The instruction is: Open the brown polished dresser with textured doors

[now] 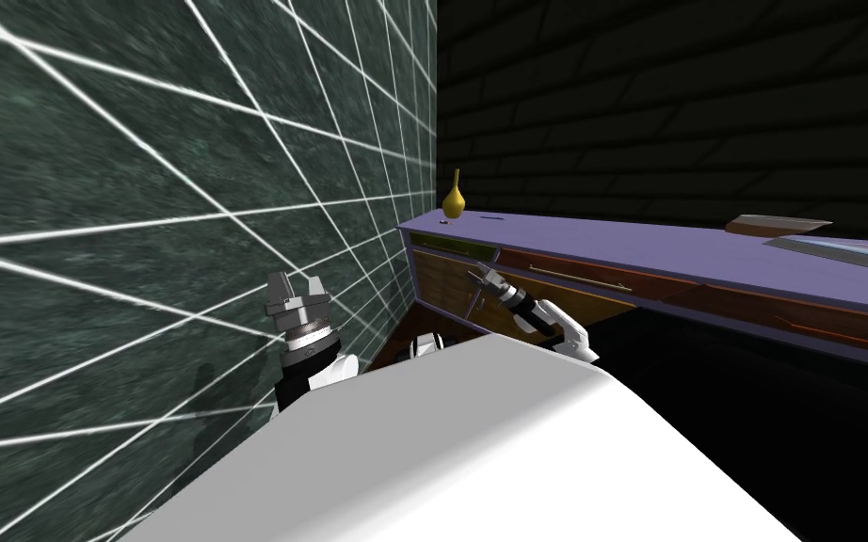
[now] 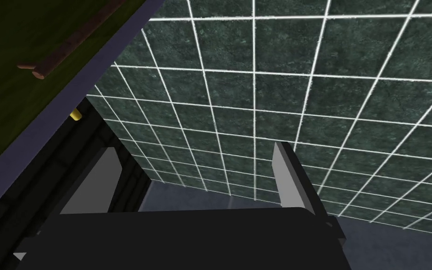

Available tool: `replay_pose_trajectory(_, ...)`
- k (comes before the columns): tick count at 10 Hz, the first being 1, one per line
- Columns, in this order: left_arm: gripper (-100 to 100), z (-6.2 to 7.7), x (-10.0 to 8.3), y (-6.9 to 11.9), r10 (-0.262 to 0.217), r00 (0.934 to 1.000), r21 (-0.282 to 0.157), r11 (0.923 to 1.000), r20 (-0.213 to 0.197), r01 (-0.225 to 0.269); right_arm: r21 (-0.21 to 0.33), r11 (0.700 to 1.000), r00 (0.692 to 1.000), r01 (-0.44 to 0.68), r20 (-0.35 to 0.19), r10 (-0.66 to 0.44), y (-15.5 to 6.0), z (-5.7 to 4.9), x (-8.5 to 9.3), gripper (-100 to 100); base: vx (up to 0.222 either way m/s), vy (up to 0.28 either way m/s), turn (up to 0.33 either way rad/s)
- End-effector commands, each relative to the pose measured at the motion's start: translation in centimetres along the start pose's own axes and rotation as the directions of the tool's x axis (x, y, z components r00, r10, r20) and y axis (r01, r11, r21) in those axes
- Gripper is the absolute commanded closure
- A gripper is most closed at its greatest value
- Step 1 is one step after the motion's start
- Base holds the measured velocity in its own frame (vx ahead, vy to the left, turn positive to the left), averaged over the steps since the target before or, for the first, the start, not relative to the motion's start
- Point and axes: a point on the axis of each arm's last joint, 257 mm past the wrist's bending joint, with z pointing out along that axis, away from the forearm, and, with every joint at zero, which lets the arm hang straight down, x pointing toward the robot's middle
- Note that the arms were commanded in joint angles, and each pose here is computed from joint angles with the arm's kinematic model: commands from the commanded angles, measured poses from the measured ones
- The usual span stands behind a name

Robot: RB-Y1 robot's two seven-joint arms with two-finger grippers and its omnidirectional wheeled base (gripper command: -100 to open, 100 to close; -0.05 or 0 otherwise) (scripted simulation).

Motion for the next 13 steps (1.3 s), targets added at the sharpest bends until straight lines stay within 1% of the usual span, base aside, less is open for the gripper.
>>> replay_pose_trajectory(1, 0, 0.0, 0.0, 0.0, 0.000, 1.0000, 0.000, 1.0000, 0.000, 0.000, -0.033, 0.991, 0.988, 0.132, -0.081, -0.134, -1.0, -0.5, 1.1, -100, 0.022, 0.038, -0.001)
replay_pose_trajectory(2, 0, 0.0, 0.0, 0.0, 0.000, 1.0000, 0.000, 1.0000, 0.000, 0.000, -0.050, 0.979, 0.971, 0.200, -0.120, -0.205, -1.7, -0.8, 1.5, -100, 0.029, 0.057, -0.005)
replay_pose_trajectory(3, 0, 0.0, 0.0, 0.0, 0.000, 1.0000, 0.000, 1.0000, 0.000, 0.000, -0.057, 0.977, 0.969, 0.206, -0.126, -0.212, -1.7, -0.8, 1.6, -100, 0.023, 0.046, -0.006)
replay_pose_trajectory(5, 0, 0.0, 0.0, 0.0, 0.000, 1.0000, 0.000, 1.0000, 0.000, 0.000, -0.106, 0.934, 0.913, 0.341, -0.201, -0.356, -3.4, -1.6, 2.4, -100, 0.026, 0.052, -0.005)
replay_pose_trajectory(6, 0, 0.0, 0.0, 0.0, 0.000, 1.0000, 0.000, 1.0000, 0.000, 0.000, -0.117, 0.930, 0.907, 0.348, -0.208, -0.366, -3.4, -1.6, 2.4, -100, 0.029, 0.047, -0.005)
replay_pose_trajectory(7, 0, 0.0, 0.0, 0.0, 0.000, 1.0000, 0.000, 1.0000, 0.000, 0.000, -0.148, 0.899, 0.867, 0.412, -0.241, -0.436, -4.3, -2.1, 2.8, -100, 0.029, 0.046, -0.003)
replay_pose_trajectory(8, 0, 0.0, 0.0, 0.0, 0.000, 1.0000, 0.000, 1.0000, 0.000, 0.000, -0.154, 0.897, 0.864, 0.414, -0.244, -0.441, -4.3, -2.1, 2.7, -100, 0.018, 0.038, -0.003)
replay_pose_trajectory(10, 0, 0.0, 0.0, 0.0, 0.000, 1.0000, 0.000, 1.0000, 0.000, 0.000, -0.221, 0.821, 0.765, 0.526, -0.299, -0.570, -6.5, -3.0, 3.2, -100, 0.020, 0.051, -0.006)
replay_pose_trajectory(11, 0, 0.0, 0.0, 0.0, 0.000, 1.0000, 0.000, 1.0000, 0.000, 0.000, -0.234, 0.814, 0.756, 0.531, -0.303, -0.580, -6.5, -3.0, 3.1, -100, 0.027, 0.046, -0.004)
replay_pose_trajectory(12, 0, 0.0, 0.0, 0.0, 0.000, 1.0000, 0.000, 1.0000, 0.000, 0.000, -0.271, 0.770, 0.698, 0.578, -0.324, -0.639, -7.7, -3.4, 3.2, -100, 0.027, 0.045, -0.004)
replay_pose_trajectory(13, 0, 0.0, 0.0, 0.0, 0.000, 1.0000, 0.000, 1.0000, 0.000, 0.000, -0.277, 0.766, 0.694, 0.580, -0.325, -0.643, -7.7, -3.4, 3.2, -100, 0.019, 0.034, -0.001)
